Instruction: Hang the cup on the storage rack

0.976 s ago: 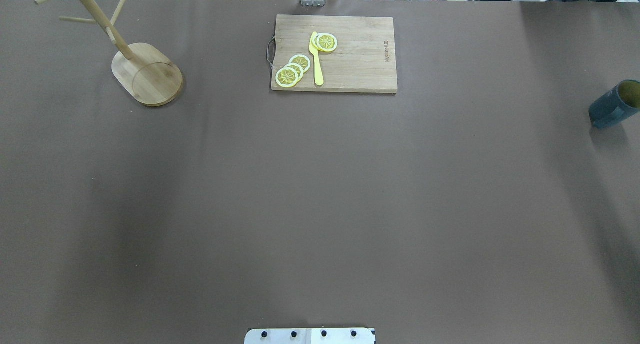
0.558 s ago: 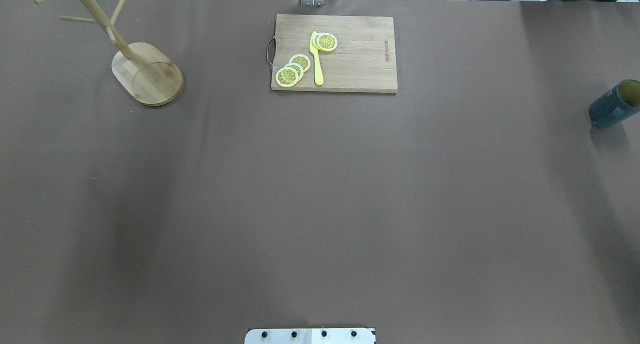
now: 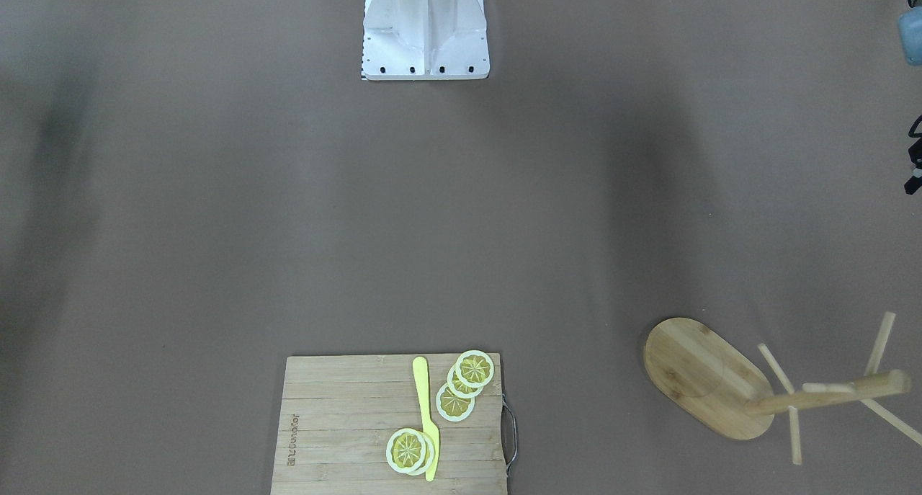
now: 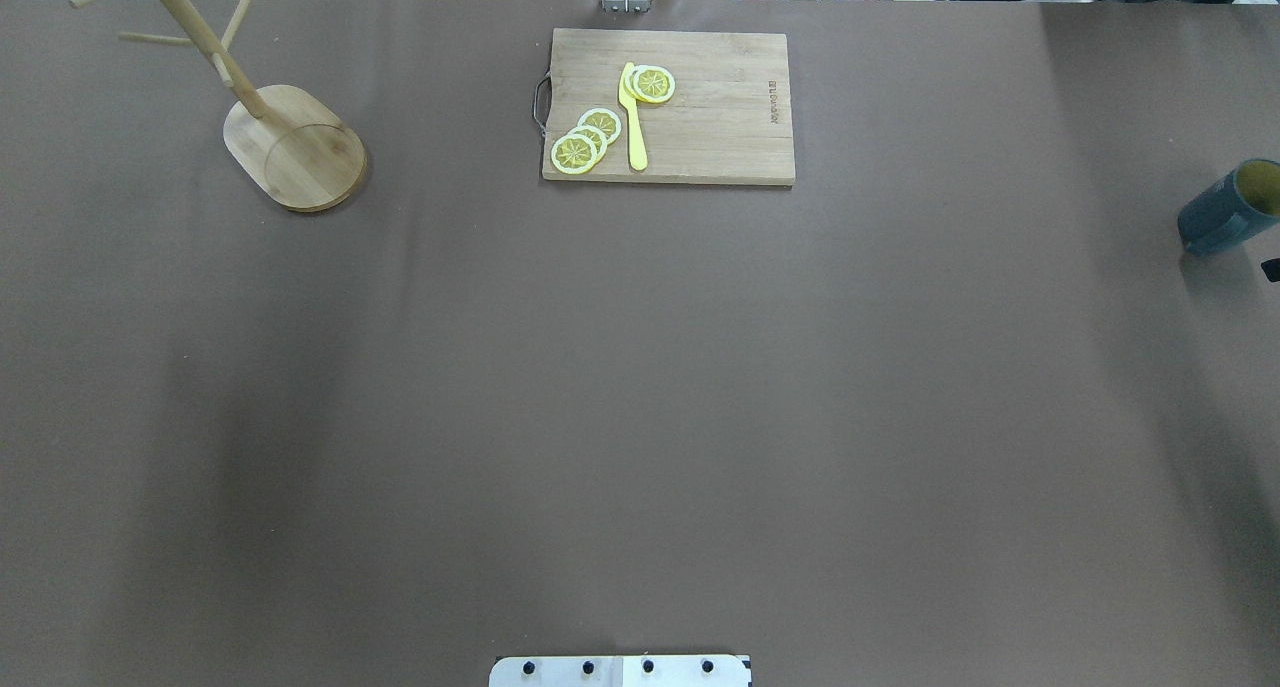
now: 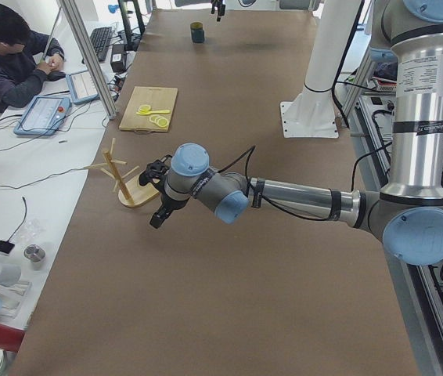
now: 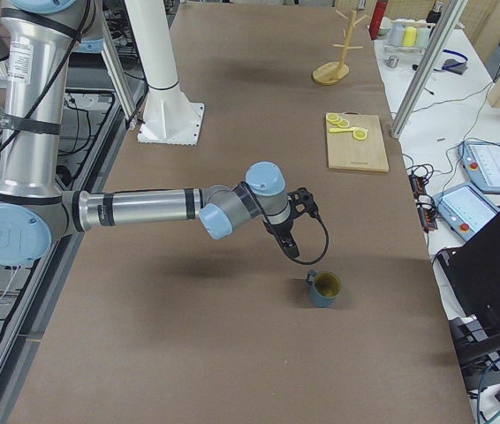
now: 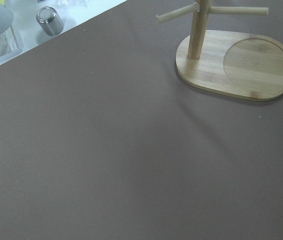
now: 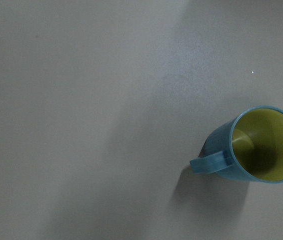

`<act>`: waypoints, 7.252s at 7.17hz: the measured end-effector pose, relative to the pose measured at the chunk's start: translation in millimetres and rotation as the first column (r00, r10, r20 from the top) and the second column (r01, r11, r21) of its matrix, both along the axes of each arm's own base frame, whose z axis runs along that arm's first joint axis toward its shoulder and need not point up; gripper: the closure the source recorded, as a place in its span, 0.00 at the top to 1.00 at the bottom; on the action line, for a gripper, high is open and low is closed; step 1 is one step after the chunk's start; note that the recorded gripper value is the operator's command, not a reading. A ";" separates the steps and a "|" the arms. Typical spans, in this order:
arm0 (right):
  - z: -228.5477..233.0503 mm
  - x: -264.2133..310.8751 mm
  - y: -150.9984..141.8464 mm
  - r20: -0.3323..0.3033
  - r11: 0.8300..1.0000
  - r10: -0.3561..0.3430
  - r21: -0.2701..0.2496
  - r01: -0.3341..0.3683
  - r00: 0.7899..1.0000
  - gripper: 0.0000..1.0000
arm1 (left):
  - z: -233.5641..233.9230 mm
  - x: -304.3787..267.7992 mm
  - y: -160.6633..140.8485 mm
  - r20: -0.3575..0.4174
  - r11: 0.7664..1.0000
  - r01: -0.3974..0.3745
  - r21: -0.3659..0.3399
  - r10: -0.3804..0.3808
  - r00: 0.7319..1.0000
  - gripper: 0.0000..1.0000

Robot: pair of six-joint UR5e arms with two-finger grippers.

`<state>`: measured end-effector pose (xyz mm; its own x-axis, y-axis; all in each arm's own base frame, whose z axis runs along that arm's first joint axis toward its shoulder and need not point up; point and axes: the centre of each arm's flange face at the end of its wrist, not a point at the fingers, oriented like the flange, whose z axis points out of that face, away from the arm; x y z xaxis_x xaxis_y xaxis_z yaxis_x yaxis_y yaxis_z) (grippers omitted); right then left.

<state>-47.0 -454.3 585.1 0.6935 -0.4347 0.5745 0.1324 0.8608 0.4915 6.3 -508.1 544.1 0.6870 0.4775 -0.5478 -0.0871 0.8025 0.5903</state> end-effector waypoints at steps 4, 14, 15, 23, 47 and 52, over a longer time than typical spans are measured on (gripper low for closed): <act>56.9 -2.5 0.7 0.049 0.997 0.029 0.077 -0.032 0.998 0.95 | 2.7 -0.1 0.3 -0.001 1.000 0.000 -0.005 0.000 1.000 0.99; 112.4 -60.9 -5.9 0.163 0.968 0.109 0.205 -0.142 0.981 0.94 | 17.2 -0.6 7.5 0.000 1.000 -0.001 -0.006 0.001 1.000 0.99; 115.1 -61.1 -6.5 0.168 0.966 0.110 0.215 -0.145 0.980 0.94 | 17.1 -0.6 7.5 0.000 1.000 -0.001 -0.006 0.001 1.000 0.99; 122.5 -64.2 -12.9 0.167 0.965 0.104 0.220 -0.140 0.980 0.86 | 17.2 -0.6 7.4 0.000 1.000 0.000 -0.007 0.000 1.000 0.99; 102.2 -17.1 -59.8 0.228 0.971 0.131 0.168 -0.172 0.965 0.66 | 19.5 -0.6 7.1 0.000 1.000 0.000 -0.011 0.000 1.000 0.99; 76.2 -3.4 -83.0 0.183 0.987 0.073 0.129 -0.098 0.980 0.61 | 19.2 -0.6 7.4 0.000 1.000 0.000 -0.010 0.000 1.000 0.99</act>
